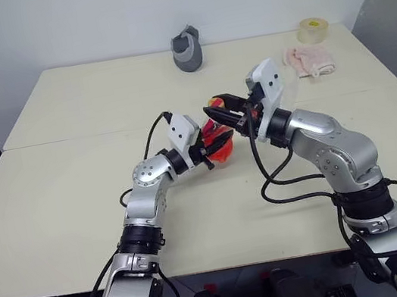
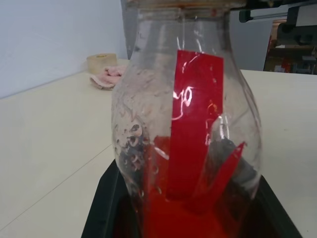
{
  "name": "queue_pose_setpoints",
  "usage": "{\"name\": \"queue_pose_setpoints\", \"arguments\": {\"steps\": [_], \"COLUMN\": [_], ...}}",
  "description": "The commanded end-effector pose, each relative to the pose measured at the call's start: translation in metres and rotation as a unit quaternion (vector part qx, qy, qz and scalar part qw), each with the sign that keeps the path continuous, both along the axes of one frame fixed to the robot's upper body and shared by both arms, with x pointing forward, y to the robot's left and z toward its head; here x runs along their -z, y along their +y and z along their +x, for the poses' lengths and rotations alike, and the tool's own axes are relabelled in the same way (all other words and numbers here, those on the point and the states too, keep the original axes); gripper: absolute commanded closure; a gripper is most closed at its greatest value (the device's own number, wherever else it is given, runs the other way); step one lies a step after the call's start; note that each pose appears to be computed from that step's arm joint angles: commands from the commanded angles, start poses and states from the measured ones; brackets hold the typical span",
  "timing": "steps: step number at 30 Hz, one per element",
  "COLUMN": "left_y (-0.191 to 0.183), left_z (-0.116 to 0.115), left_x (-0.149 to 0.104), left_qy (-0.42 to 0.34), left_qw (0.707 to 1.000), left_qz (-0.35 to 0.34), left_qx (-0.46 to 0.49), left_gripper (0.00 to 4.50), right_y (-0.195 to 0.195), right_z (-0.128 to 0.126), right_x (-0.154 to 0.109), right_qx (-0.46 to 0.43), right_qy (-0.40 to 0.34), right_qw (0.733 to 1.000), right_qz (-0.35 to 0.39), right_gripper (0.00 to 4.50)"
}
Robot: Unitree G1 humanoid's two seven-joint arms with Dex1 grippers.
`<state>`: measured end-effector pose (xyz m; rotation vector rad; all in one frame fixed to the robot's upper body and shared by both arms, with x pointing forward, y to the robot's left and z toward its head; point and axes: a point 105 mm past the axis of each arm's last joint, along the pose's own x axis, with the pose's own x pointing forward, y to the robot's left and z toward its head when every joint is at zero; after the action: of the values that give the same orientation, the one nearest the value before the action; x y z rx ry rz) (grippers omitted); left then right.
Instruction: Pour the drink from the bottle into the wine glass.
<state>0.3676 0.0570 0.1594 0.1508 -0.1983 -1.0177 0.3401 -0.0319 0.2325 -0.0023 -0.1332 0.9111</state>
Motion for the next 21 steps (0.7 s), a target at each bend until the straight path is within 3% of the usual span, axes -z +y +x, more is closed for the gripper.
{"name": "queue_pose_setpoints", "arguments": {"steps": [1,8,16,20,21], "left_y": [-0.006,0.000,0.018,0.020,0.021], "left_z": [-0.012,-0.041,-0.090,-0.107,-0.109], "left_x": [-0.012,-0.017,-0.032,-0.034,-0.034], "left_qy": [-0.029,-0.020,0.026,0.043,0.044], "left_qw": [0.999,0.998,0.990,0.987,0.987], "left_qz": [-0.009,-0.009,-0.003,0.003,0.003], "left_qx": [0.022,0.059,0.137,0.155,0.153], "left_gripper": [3.18,3.18,3.18,3.18,3.18], "right_y": [0.002,0.016,0.037,0.038,0.037], "right_z": [-0.008,-0.026,-0.059,-0.060,-0.060], "right_x": [-0.027,-0.035,-0.049,-0.050,-0.051], "right_qx": [-0.019,-0.123,-0.351,-0.380,-0.384], "right_qy": [-0.037,-0.055,-0.075,-0.075,-0.069], "right_qw": [0.999,0.991,0.933,0.921,0.920], "right_qz": [0.031,0.014,-0.027,-0.037,-0.034], "right_gripper": [3.15,3.15,3.15,3.15,2.81]}}
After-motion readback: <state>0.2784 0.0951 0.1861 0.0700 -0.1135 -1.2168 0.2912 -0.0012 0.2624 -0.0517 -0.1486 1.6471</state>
